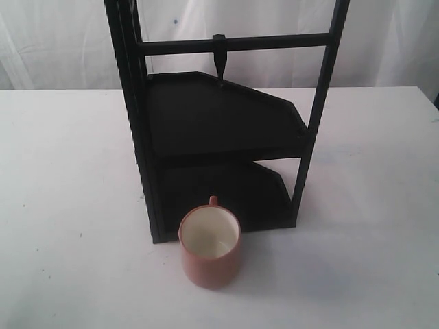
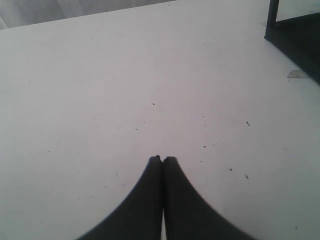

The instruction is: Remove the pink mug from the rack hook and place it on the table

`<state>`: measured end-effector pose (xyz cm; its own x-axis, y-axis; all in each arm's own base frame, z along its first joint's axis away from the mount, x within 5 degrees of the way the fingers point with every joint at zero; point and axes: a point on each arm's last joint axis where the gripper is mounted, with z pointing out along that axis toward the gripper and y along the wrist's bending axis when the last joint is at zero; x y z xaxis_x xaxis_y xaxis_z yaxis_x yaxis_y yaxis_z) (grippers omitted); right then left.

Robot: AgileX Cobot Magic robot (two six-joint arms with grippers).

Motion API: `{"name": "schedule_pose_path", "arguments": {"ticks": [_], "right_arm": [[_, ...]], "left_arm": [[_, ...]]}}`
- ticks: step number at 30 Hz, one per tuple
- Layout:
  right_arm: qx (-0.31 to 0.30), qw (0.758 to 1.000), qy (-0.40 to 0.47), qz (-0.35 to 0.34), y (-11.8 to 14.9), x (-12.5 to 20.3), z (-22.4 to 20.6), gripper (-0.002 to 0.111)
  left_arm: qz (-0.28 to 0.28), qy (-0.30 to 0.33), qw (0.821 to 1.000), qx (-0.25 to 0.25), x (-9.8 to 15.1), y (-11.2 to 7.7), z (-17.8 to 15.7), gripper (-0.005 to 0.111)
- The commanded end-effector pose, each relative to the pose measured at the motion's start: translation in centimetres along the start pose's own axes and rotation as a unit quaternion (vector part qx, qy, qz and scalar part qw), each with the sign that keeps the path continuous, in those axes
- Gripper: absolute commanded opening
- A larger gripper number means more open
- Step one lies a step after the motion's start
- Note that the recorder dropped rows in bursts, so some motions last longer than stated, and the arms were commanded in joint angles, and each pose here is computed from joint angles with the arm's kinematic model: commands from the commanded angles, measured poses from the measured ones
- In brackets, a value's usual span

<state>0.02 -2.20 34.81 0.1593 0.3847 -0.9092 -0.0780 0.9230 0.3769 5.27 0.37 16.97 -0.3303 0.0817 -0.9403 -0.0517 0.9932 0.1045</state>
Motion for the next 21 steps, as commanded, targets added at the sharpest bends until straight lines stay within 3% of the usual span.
{"name": "schedule_pose_path", "arguments": {"ticks": [1, 5, 11, 17, 21], "right_arm": [[-0.001, 0.998, -0.045, -0.054, 0.0, -0.3, -0.1, 0.000], [0.044, 0.987, -0.075, -0.137, -0.3, -0.1, 0.0, 0.000], [0.125, 0.951, -0.089, -0.267, 0.0, 0.1, -0.2, 0.000], [0.118, 0.950, -0.101, -0.270, 0.4, 0.0, -0.3, 0.000], [0.052, 0.960, -0.111, -0.253, 0.9, 1.5, 0.7, 0.000]], "left_arm": [[0.000, 0.001, 1.000, 0.001, 0.1, 0.0, 0.0, 0.000], [0.000, 0.001, 1.000, 0.001, 0.1, 0.0, 0.0, 0.000], [0.000, 0.001, 1.000, 0.001, 0.1, 0.0, 0.0, 0.000], [0.000, 0.001, 1.000, 0.001, 0.1, 0.0, 0.0, 0.000], [0.000, 0.001, 1.000, 0.001, 0.1, 0.0, 0.0, 0.000]]}}
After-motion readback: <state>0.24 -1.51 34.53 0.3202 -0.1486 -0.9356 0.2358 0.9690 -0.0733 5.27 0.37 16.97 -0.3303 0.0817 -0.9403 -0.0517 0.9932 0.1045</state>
